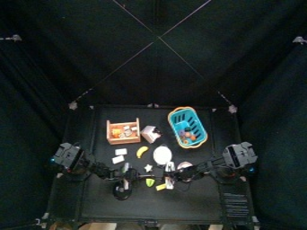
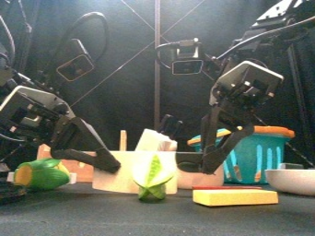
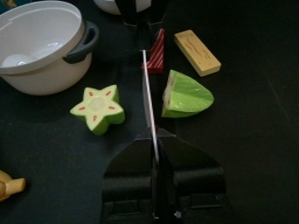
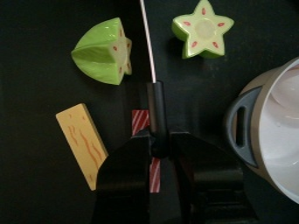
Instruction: Place cleaver back in holder
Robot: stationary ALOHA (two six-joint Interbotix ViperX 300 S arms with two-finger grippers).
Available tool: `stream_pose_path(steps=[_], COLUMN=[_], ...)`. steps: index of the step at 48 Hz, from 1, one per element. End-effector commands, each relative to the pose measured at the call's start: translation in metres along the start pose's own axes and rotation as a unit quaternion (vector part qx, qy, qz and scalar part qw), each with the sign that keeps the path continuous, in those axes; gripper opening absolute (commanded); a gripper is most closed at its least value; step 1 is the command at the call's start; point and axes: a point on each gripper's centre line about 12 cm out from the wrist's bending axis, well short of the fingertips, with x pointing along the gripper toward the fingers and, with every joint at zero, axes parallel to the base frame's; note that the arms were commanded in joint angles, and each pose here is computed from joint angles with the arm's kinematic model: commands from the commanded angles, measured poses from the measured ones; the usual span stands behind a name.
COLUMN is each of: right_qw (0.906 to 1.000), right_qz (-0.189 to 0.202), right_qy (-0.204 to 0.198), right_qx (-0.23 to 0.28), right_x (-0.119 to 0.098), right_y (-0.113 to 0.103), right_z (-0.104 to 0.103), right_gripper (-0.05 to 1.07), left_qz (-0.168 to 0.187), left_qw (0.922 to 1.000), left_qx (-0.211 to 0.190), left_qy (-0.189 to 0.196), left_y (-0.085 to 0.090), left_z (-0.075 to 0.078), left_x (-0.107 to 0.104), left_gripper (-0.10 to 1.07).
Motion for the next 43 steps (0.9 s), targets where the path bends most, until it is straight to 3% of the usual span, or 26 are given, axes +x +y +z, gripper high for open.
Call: stream_pose_path(steps=[1,10,23,43], right_qw=[0.9996,0.9991,0.9973,0.9958], right_qz=[0.006,0.009,0.014,0.019], right_qy=[-0.027,-0.040,-0.070,-0.075], right_qx=[0.008,0.013,0.017,0.047], right_x=[-0.006,-0.016,-0.037,-0.051], right_y=[-0.001,-0.002,-0.003,-0.004], right_z=[0.017,0.024,0.036,0.042], right_gripper=[0.38,0.38,0.38,0.38], left_qz=[0.000,-0.002,-0.013,-0.003], left_qw=[0.9999,0.9994,0.9962,0.9908], left_qx=[-0.007,-0.012,-0.022,-0.025], left_qy=[-0.015,-0.032,-0.084,-0.133], left_y=[-0.001,-0.001,0.000,0.009], left_z=[0.011,0.023,0.056,0.074], left_x=[0.004,0.001,-0.015,-0.024], left_gripper=[0.38,0.38,0.41,0.80])
